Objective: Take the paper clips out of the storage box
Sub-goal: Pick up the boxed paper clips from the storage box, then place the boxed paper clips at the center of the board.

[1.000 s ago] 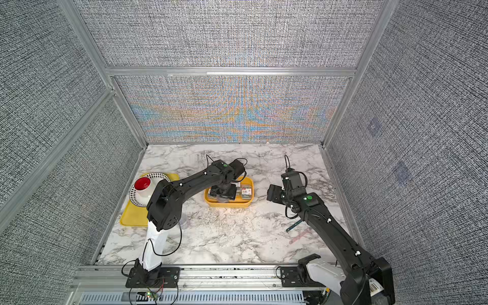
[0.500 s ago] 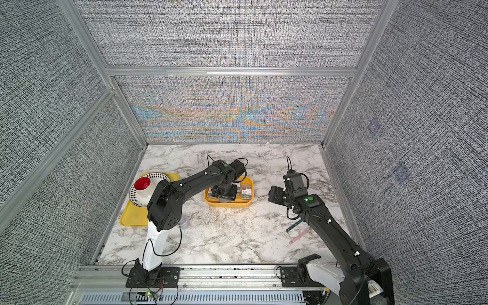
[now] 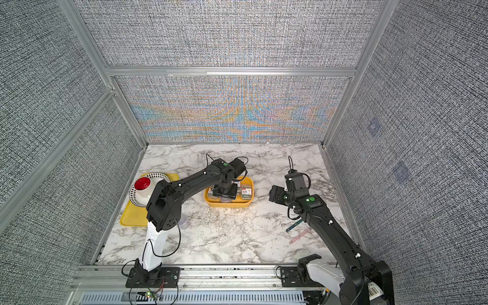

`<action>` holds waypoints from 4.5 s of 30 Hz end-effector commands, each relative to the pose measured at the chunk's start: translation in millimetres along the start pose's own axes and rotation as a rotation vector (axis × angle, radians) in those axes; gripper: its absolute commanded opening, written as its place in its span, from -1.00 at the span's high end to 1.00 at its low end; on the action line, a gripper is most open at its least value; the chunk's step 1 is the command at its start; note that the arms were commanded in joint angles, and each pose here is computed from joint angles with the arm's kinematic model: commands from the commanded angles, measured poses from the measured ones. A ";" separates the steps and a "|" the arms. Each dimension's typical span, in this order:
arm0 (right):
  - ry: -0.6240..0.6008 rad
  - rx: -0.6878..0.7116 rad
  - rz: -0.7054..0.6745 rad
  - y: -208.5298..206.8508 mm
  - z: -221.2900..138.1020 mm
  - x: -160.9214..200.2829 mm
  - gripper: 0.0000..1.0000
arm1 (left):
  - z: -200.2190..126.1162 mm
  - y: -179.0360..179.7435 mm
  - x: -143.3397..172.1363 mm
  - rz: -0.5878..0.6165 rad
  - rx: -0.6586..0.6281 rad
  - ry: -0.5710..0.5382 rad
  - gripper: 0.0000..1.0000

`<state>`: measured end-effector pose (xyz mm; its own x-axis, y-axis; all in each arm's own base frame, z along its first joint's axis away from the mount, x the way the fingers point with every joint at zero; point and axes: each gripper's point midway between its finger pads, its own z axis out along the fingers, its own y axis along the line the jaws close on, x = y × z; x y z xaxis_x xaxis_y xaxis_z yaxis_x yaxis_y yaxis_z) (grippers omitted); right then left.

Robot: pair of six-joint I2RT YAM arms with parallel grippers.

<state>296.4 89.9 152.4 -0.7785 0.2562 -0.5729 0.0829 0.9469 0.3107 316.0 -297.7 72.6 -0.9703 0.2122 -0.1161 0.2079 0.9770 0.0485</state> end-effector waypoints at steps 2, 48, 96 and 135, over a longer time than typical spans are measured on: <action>-0.007 -0.022 -0.004 4.6 -1.2 -2.2 -0.79 | -18.8 2.1 -3.5 0.007 0.009 -0.035 -0.24; 0.046 -0.165 0.093 30.7 13.8 22.0 -0.75 | -35.6 153.1 249.3 -0.294 0.033 0.135 -0.22; 0.049 -0.150 0.072 31.9 17.1 23.8 -0.75 | -12.8 154.3 262.0 -0.296 -0.017 0.214 -0.33; 0.018 -0.123 0.015 50.3 -3.6 -10.0 -0.74 | -106.2 136.2 158.3 -0.125 0.016 -0.099 -0.54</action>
<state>308.7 140.2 173.0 -0.7866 0.2851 -0.5476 0.0105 0.8930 0.4500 160.5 -131.8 153.3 -0.9887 0.0044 -0.1496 0.0083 0.9996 -0.0256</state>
